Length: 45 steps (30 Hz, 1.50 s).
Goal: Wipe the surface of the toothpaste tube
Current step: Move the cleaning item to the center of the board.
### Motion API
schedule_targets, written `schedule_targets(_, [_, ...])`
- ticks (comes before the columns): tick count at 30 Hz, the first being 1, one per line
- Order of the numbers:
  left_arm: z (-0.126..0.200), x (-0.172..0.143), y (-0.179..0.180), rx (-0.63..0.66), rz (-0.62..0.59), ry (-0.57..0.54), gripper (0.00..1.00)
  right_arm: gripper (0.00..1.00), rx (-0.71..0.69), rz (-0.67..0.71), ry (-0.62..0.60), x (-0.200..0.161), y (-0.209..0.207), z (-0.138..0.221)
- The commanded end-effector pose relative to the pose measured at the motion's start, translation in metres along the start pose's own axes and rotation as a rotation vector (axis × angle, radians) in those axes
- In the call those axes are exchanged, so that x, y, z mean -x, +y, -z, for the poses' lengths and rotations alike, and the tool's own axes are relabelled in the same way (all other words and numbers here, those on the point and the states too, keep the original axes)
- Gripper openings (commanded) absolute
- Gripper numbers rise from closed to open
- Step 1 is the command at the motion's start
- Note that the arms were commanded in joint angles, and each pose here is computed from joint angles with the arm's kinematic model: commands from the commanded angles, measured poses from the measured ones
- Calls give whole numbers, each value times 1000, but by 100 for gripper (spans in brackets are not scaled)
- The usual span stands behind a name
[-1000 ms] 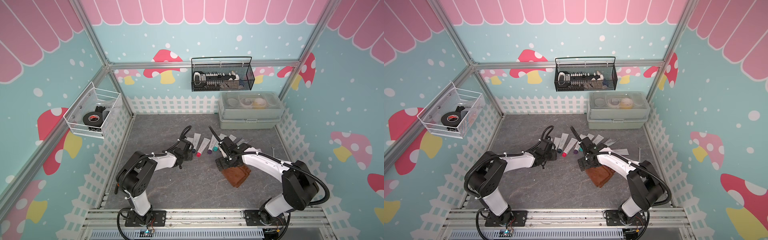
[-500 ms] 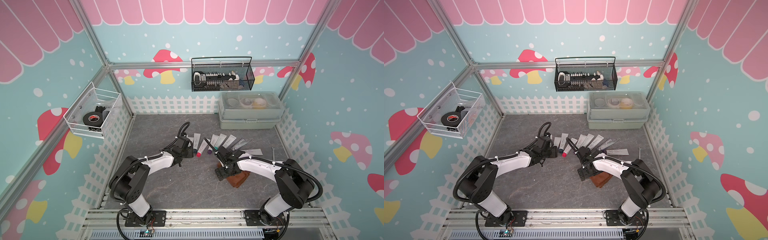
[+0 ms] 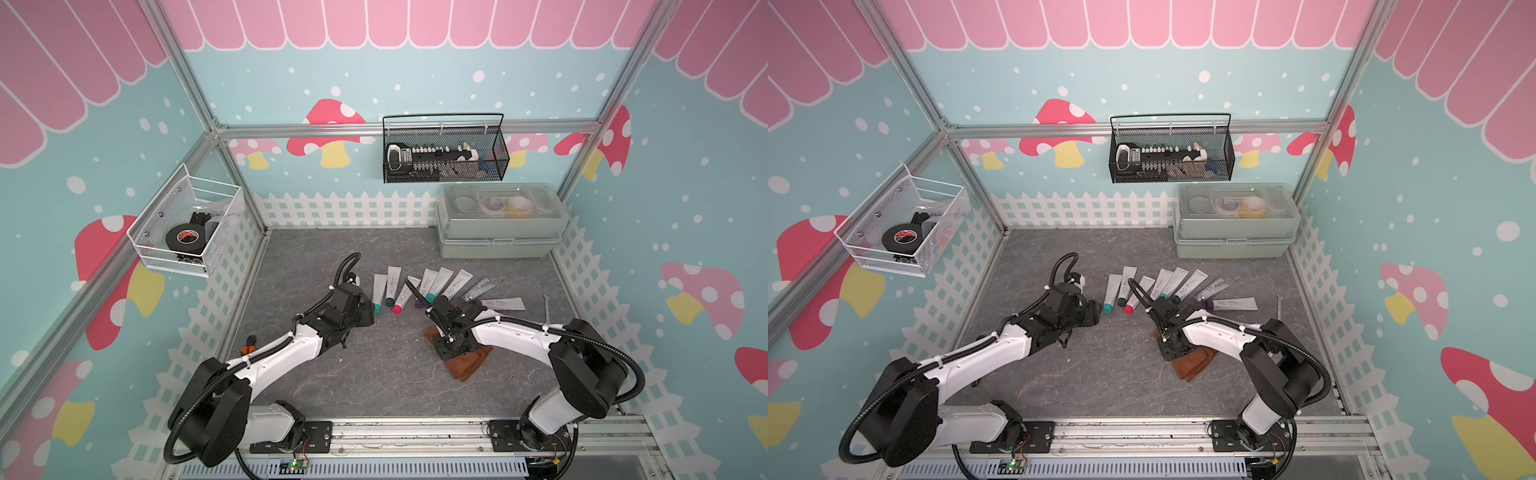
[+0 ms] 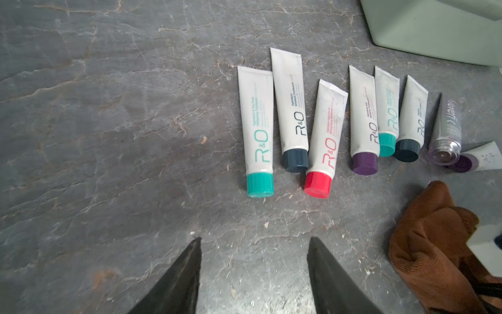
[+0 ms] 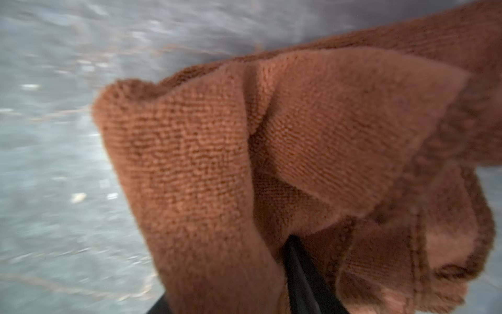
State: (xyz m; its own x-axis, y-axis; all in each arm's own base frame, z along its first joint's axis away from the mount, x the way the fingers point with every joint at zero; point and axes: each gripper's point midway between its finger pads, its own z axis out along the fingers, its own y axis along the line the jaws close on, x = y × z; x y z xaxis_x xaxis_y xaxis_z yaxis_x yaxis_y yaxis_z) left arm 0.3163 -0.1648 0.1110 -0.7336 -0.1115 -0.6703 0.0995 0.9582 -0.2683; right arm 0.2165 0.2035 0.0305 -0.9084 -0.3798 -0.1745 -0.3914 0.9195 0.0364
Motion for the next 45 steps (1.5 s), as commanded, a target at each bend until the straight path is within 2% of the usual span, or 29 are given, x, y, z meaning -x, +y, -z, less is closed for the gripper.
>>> schedule_targets(1, [11,-13,6,1,33,28,61,44,156,-29,-8,6,36,13])
schedule_targets(4, [15,-19,6,-12,21,49,61,53,193,-45,-27,12,45,15])
schedule_targets(7, [15,-25,7,-12,11,68,61,73,204,-39,-70,20,46,27])
schedule_targets(9, [15,-26,8,-10,11,71,61,90,181,-24,-117,28,42,45])
schedule_targets(11, [17,-25,9,-10,13,62,61,98,163,-8,-157,35,39,62])
schedule_targets(16, [18,-23,8,-11,12,58,61,96,141,25,-175,46,38,73])
schedule_targets(25, [20,-22,8,-13,15,53,61,85,161,11,-127,46,38,39])
schedule_targets(31, [19,-24,7,-16,17,61,61,78,183,-94,-102,56,6,13])
schedule_targets(39, [21,-24,9,-9,14,58,61,76,163,-203,-71,61,-36,-8])
schedule_targets(42, [23,-24,13,8,11,56,61,76,112,-216,-93,62,-52,0])
schedule_targets(45, [30,-15,17,39,21,25,62,82,105,-205,-145,67,-54,25])
